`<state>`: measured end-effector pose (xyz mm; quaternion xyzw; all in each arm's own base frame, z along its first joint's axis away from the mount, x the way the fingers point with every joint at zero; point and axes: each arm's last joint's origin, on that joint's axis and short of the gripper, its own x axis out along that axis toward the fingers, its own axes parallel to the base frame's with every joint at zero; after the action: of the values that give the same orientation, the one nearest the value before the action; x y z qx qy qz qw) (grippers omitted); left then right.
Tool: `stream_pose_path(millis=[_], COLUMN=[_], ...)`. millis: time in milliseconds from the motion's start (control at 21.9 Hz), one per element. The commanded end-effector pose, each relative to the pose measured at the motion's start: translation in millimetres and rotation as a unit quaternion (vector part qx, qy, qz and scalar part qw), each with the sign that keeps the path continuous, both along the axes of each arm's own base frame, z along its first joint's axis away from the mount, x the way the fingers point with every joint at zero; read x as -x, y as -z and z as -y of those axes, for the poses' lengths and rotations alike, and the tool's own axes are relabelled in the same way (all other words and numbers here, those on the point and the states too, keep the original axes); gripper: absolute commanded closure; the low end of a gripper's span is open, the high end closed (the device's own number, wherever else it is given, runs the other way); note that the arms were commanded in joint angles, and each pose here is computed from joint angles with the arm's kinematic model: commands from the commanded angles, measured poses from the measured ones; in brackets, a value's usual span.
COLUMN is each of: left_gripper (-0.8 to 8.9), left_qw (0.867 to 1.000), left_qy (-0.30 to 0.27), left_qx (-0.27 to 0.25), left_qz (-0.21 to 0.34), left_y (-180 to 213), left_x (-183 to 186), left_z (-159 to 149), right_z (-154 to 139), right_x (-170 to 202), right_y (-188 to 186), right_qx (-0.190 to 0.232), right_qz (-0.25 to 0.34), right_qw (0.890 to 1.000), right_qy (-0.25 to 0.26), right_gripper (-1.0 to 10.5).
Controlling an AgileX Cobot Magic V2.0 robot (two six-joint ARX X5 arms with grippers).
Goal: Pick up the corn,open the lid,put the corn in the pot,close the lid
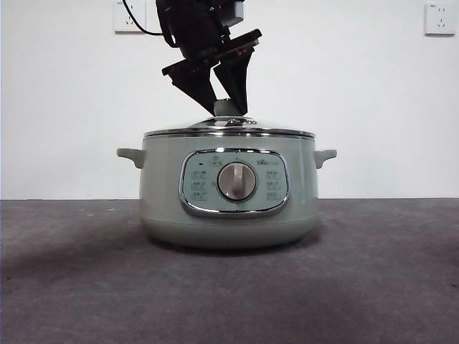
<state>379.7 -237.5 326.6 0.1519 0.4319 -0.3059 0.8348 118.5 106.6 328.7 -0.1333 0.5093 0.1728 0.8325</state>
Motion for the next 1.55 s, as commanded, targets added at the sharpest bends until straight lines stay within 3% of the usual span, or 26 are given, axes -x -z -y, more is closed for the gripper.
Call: stream_pose_path(millis=[46,274,319,456,547,729,1049,1140,1231,1276,1413,1550], left_gripper=[8.26,8.05,7.34,2.29,1.78,1.79,2.01,4.2,7.57,8.23,8.17,8.17], left_qw=[1.0,1.0,1.0,1.0,1.0,1.0,0.996,0.995,0.996,0.996,0.996,0.99], left_qy=[-0.003,-0.007,-0.009,-0.016,-0.016,-0.016,-0.021,-0.019,-0.009,-0.006,-0.007,-0.009], left_qx=[-0.012,-0.013,-0.012,-0.006,-0.005,0.009,0.049,0.049,0.046,0.045,0.045,0.07], left_qz=[-0.015,-0.019,-0.021,-0.022,-0.022,0.001,0.076,0.079,0.079,0.081,0.08,0.119], left_y=[22,22,22,22,21,6,-70,-92,-115,-127,-151,-173], left_x=[-10,-10,-10,-10,-10,-5,36,59,87,104,147,179], left_z=[6,4,4,5,5,2,-24,-38,-55,-66,-92,-112], right_z=[-1,-1,-2,-2,-2,-2,-3,-3,-4,-4,-4,-4], right_x=[0,-1,-1,-1,-1,-1,-2,-3,-3,-3,-3,-4], right_y=[2,1,1,1,1,1,1,0,0,0,0,0], right_qx=[-0.003,-0.008,-0.01,-0.013,-0.013,-0.014,-0.016,-0.02,-0.025,-0.024,-0.023,-0.024], right_qz=[-0.002,0.002,0.003,0.003,0.003,0.003,0.006,0.01,0.015,0.015,0.015,0.016], right_qw=[1.0,1.0,1.0,1.0,1.0,1.0,1.0,1.0,1.0,1.0,1.0,1.0], right_qy=[0.003,0.003,0.003,0.002,0.002,0.002,0.002,0.002,0.002,0.002,0.002,0.003], right_gripper=[9.5,9.5,9.5,9.5,9.5,9.5,9.5,9.5,9.5,9.5,9.5,9.5])
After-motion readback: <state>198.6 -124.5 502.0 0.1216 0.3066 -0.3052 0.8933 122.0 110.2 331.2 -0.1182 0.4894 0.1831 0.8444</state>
